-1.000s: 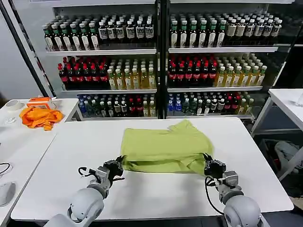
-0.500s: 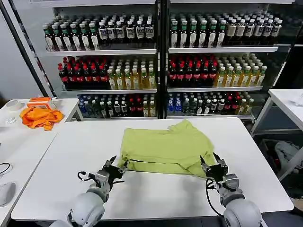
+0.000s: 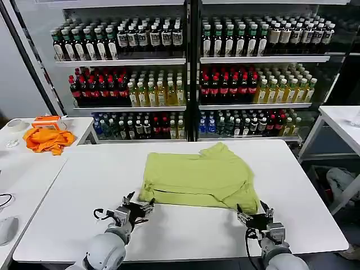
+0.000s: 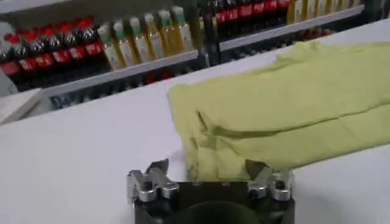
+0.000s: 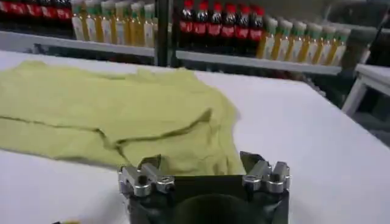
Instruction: Fold and organize the clothes.
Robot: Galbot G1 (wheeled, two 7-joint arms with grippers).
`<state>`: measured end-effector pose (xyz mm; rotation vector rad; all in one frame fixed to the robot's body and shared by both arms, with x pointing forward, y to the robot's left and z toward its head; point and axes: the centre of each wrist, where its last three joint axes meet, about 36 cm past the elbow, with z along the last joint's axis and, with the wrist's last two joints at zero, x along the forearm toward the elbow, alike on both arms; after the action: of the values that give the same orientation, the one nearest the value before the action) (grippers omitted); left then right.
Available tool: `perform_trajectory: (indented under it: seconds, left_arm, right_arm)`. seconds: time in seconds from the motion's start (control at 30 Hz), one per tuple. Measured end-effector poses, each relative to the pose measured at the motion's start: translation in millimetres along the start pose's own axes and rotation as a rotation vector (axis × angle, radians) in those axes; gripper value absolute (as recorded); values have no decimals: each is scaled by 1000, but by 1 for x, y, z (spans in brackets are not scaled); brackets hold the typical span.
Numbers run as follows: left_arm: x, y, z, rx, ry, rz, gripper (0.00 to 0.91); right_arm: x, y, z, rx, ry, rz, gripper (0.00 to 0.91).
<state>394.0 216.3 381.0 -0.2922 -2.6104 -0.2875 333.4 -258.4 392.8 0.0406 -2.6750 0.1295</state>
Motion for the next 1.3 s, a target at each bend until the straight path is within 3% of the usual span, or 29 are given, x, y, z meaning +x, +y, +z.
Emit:
perform_trajectory:
  seconds: [0.8,1.3]
  left_arm:
    - [12,9,6,92,-16,80,20]
    - [70,-8,20,154,-24,112,20]
  right_arm:
    - [0,-16,10,-10,5,5,0]
    - [43,-21,11,28,1,11,0]
